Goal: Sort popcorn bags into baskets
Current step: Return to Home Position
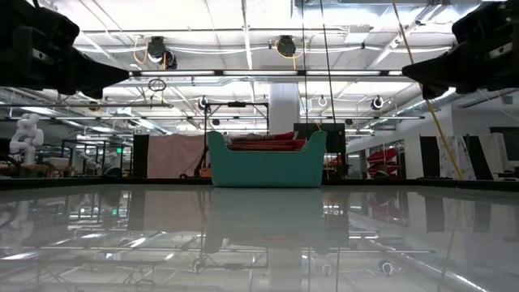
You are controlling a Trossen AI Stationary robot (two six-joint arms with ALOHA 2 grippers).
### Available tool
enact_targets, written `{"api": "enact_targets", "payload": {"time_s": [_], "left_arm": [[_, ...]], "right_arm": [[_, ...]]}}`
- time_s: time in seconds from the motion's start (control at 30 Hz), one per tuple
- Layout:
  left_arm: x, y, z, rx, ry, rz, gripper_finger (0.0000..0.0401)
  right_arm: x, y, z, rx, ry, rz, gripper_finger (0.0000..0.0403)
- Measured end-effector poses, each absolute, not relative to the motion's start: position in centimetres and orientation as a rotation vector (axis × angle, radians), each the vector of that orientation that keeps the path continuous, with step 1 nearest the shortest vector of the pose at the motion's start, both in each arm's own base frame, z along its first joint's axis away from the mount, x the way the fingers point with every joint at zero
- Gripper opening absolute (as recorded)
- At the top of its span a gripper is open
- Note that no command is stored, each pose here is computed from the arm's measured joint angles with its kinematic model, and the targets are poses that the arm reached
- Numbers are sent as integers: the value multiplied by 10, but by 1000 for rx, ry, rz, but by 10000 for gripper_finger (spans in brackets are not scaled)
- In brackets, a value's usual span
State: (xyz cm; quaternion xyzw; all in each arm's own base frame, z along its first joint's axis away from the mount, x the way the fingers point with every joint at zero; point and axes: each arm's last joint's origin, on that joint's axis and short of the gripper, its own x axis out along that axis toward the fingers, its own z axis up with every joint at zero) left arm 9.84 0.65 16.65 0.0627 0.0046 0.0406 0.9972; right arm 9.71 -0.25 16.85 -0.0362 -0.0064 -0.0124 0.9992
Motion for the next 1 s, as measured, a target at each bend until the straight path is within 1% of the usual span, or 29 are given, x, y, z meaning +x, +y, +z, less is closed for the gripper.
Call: {"api": "enact_targets", "payload": {"time_s": [0.5, 1.0], "left_arm": [[98, 6, 166, 49, 7, 81, 9], [98, 7, 166, 44, 6, 93, 10]], "right_arm": [[97, -3, 169, -65, -22, -26, 0], [97, -3, 170, -65, -26, -26, 0]]}}
